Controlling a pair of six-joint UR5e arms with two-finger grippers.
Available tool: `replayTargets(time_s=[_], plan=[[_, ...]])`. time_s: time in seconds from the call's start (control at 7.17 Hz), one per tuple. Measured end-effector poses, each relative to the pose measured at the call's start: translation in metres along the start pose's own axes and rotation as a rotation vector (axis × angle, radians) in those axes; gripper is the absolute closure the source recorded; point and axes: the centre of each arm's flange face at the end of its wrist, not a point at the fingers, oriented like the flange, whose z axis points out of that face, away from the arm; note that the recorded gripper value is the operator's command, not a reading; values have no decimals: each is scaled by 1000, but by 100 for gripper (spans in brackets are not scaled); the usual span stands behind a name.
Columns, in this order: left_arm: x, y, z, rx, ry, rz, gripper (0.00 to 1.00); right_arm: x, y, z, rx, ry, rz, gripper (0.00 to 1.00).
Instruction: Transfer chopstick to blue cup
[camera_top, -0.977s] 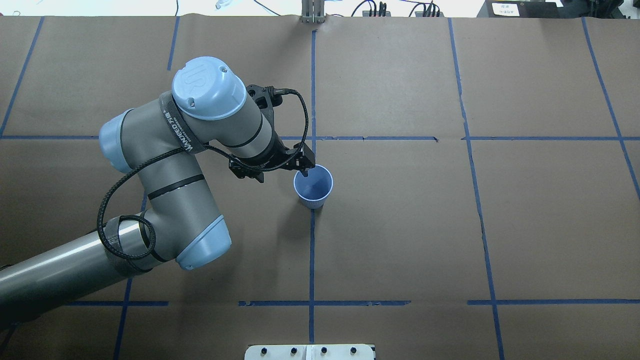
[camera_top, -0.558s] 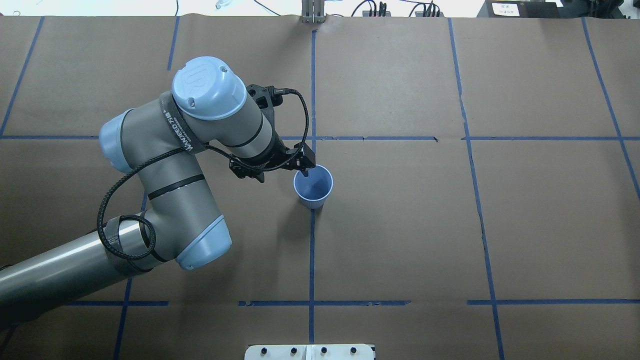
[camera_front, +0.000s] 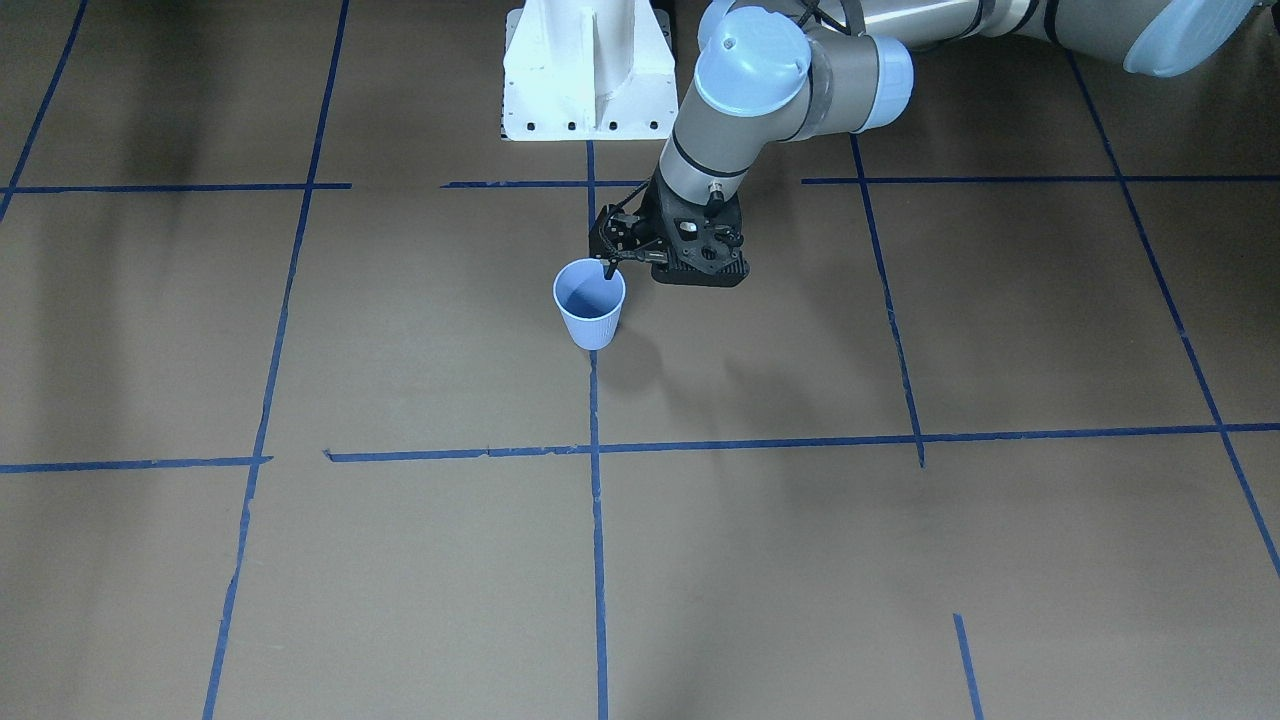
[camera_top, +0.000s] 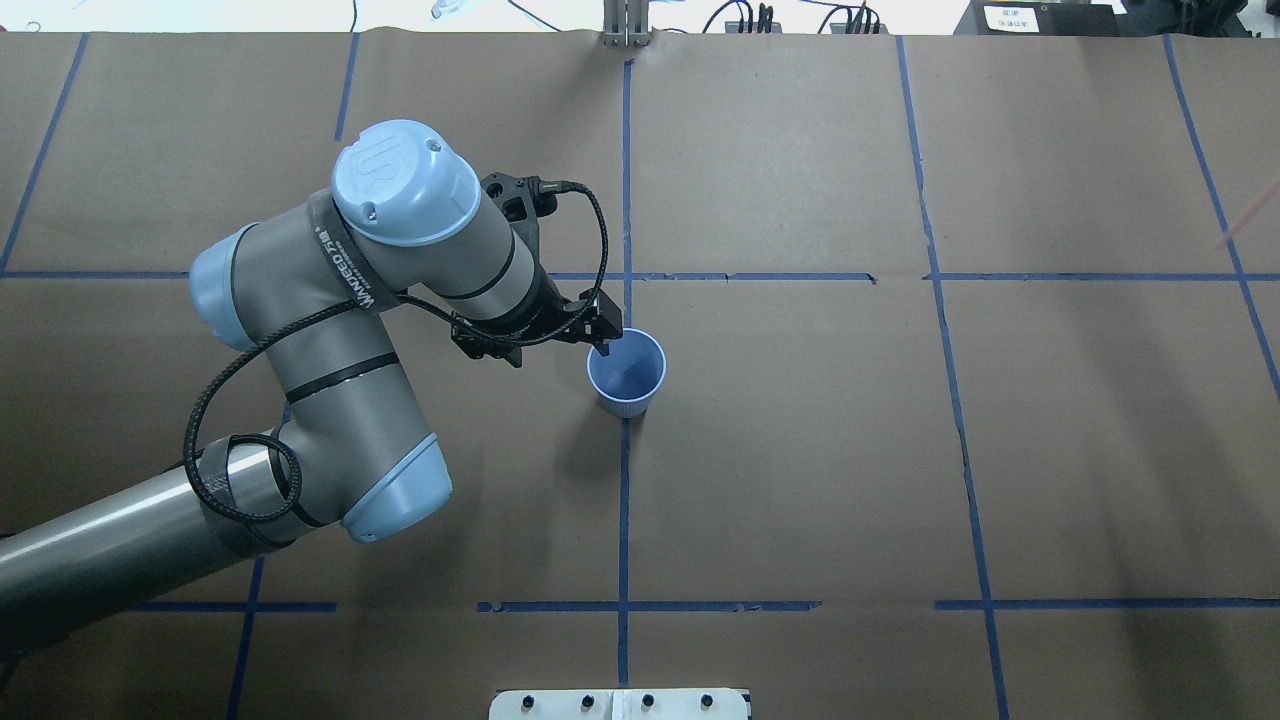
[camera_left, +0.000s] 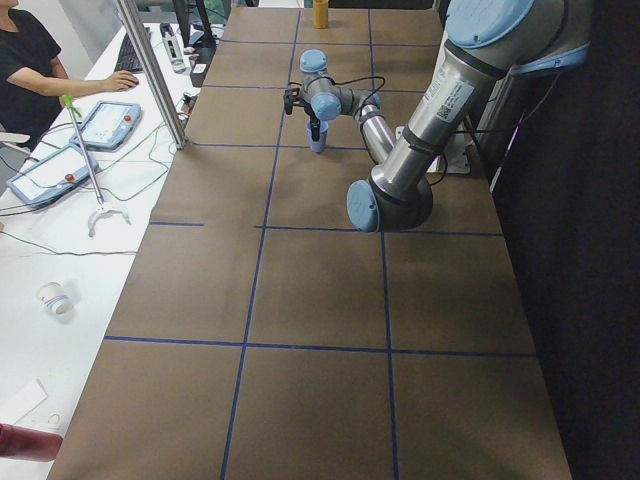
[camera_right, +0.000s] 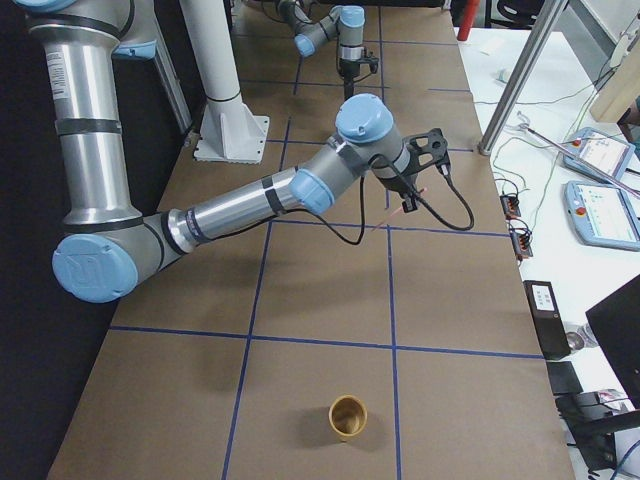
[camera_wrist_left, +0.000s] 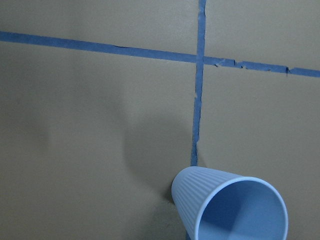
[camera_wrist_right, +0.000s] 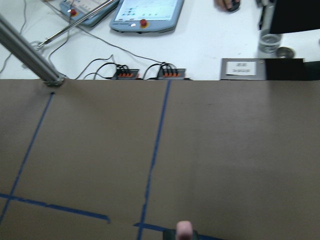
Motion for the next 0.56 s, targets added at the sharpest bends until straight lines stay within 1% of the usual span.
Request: replayTargets(time_s=[0.14,0.28,0.42,0.56], plan=[[-5,-2,0,6,7,2,0,-69,0,20,-37,-80,17,100],[-10,-12,-8,23,12,-5,0,-143,1,38,-62,-148,61,100],[-19,-31,-24,52,17,-20,0,-217,6,59,-72,-199,132,100],[-31,-50,-40,78,20,-40,0,-281,21,86,-70,-229,200,100]])
